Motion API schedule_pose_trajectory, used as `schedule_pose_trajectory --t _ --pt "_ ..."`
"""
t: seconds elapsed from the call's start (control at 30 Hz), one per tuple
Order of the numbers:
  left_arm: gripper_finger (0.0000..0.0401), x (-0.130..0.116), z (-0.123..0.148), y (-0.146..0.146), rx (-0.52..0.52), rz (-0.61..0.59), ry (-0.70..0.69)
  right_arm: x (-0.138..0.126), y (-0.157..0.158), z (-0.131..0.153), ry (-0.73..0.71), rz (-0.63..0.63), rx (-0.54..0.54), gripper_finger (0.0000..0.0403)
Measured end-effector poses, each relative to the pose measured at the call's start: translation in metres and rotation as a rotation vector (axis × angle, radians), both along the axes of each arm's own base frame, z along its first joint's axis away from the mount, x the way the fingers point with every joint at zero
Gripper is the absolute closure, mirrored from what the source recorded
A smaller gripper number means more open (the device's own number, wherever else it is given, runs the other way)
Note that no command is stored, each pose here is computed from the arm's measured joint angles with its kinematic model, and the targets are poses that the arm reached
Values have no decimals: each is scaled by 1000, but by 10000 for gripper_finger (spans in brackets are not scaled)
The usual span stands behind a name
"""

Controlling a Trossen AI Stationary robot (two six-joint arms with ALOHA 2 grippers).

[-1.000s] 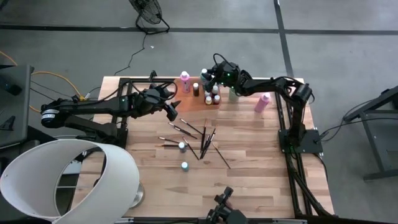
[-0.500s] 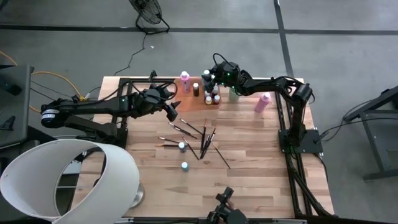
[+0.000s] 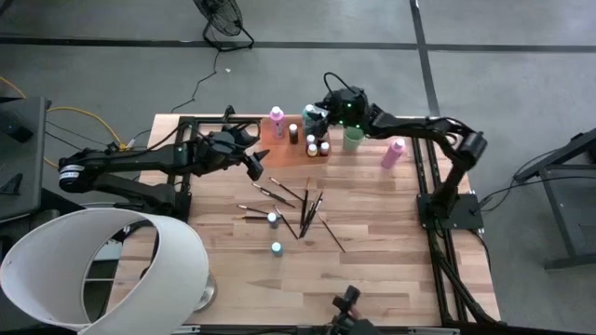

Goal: Pick & Place Paint Supplies
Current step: Put the large blue paint bottle into the orange bin, then put the large pink paint bottle into the orange bin

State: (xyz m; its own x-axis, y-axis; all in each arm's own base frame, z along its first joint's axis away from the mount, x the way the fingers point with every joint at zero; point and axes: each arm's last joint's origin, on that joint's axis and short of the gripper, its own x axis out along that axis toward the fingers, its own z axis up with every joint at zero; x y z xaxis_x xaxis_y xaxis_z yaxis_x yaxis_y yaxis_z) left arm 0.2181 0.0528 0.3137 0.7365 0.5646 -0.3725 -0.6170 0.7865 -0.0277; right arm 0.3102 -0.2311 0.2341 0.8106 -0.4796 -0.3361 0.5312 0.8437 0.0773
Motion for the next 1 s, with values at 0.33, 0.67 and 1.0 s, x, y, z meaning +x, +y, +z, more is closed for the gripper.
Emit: schedule_pose_trajectory --t 0.33,0.67,1.0 --pt "163 -27 10 -5 18 -10 28 -46 37 60 96 74 28 184" --pt "163 -48 16 -9 -74 31 -35 -104 108 103 98 271 371 184" --pt "163 -48 16 -11 -178 -8 -91 -133 143 99 244 142 645 184"
